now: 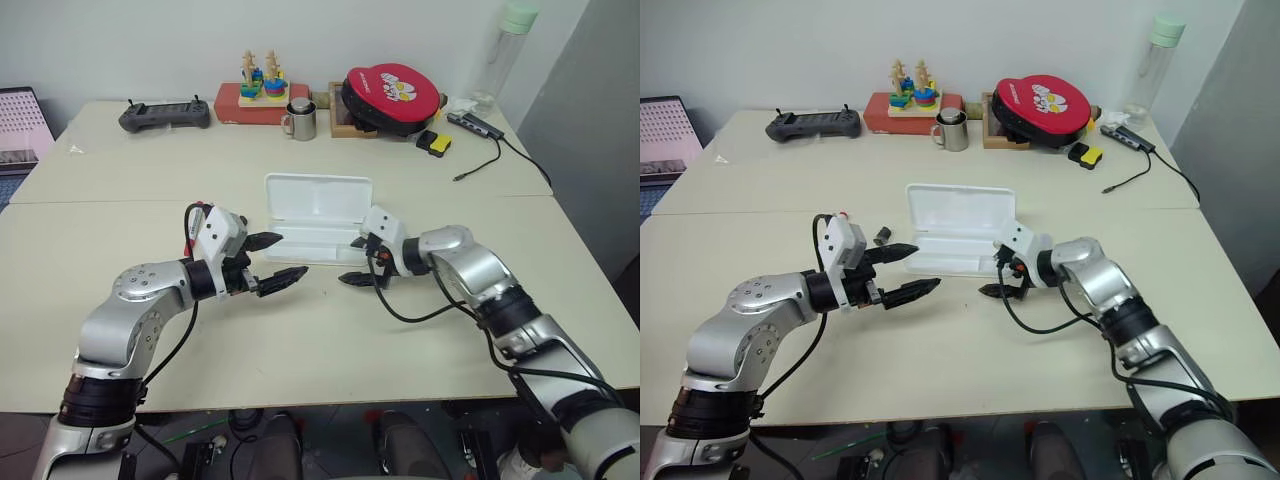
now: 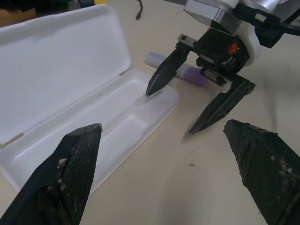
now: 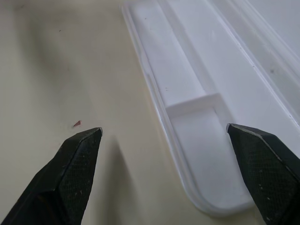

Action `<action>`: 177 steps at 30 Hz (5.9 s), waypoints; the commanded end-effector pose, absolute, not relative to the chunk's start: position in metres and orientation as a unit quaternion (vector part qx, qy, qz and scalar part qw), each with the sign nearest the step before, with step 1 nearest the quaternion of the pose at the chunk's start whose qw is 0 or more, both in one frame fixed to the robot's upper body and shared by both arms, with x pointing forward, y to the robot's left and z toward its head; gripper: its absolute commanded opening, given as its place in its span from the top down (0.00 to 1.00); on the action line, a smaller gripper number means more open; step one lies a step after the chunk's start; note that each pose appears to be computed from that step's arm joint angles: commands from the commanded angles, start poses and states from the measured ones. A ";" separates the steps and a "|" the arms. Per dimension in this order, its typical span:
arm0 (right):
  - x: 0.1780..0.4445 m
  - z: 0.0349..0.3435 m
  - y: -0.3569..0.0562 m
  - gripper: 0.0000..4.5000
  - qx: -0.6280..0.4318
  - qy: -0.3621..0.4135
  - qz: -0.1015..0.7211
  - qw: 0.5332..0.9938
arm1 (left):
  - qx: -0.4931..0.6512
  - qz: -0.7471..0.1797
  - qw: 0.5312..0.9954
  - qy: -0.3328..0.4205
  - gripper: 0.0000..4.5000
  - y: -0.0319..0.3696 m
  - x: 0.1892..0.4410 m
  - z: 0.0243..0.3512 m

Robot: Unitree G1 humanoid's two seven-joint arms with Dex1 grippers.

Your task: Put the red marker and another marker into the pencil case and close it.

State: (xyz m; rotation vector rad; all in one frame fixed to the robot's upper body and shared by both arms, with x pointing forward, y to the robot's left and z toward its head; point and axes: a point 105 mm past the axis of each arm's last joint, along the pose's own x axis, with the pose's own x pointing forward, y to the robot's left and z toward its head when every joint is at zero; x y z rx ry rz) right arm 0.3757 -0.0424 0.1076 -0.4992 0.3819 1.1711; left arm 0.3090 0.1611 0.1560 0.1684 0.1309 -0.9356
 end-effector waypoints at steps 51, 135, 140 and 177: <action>0.309 0.163 -0.015 0.34 -0.223 0.044 0.654 0.721 | -0.066 -0.232 0.970 0.020 0.00 0.252 0.318 0.167; 0.268 0.195 -0.088 0.00 -0.094 0.013 0.519 0.849 | 0.389 -0.568 0.724 0.049 0.92 0.133 0.359 0.153; 0.269 0.195 -0.087 0.00 -0.096 0.011 0.518 0.850 | 0.406 -0.560 0.719 0.071 0.92 0.141 0.360 0.145; 0.361 0.117 -0.124 0.00 -0.056 0.149 0.150 0.976 | 0.131 -0.599 0.789 -0.038 0.00 0.073 0.335 0.193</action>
